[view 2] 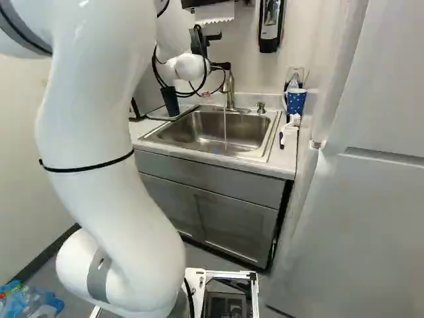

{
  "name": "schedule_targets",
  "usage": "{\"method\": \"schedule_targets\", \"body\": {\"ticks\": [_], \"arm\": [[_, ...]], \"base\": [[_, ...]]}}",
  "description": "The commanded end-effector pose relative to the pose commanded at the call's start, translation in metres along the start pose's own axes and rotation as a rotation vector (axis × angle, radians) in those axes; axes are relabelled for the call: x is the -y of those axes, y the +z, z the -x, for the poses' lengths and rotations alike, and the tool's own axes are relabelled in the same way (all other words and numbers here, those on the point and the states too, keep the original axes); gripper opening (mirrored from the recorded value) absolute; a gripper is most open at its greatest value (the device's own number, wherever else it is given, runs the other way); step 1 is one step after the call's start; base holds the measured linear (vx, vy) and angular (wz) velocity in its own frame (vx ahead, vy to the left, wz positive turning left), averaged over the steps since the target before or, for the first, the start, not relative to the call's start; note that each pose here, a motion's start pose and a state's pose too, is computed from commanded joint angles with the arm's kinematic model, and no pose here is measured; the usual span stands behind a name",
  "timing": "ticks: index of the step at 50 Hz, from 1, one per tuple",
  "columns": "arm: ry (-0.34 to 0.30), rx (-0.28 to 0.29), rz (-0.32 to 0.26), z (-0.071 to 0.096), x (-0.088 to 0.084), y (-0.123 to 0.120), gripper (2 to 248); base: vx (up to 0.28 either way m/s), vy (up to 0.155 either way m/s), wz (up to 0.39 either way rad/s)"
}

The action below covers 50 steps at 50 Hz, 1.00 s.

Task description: Rinse the cup and place it in the tray

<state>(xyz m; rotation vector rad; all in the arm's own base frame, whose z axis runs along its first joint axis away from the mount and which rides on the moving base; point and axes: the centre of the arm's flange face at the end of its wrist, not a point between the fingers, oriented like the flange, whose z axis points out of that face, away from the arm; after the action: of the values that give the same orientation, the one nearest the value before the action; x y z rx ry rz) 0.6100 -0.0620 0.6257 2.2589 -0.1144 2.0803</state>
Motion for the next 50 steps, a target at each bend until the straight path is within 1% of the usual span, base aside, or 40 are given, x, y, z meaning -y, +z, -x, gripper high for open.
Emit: {"method": "schedule_targets", "body": {"ticks": [14, 24, 35, 50], "arm": [[0.002, 0.013, 0.025, 0.001, -0.015, -0.023, 247], [0.005, 0.042, 0.044, 0.004, -0.026, -0.039, 247], [0.009, 0.105, 0.063, 0.011, -0.035, -0.060, 247], [0.015, 0.215, 0.081, 0.022, -0.043, -0.091, 247]], "base": [[0.000, 0.000, 0.000], [0.000, 0.000, 0.000], [0.000, 0.000, 0.000], [0.000, 0.000, 0.000]]}}
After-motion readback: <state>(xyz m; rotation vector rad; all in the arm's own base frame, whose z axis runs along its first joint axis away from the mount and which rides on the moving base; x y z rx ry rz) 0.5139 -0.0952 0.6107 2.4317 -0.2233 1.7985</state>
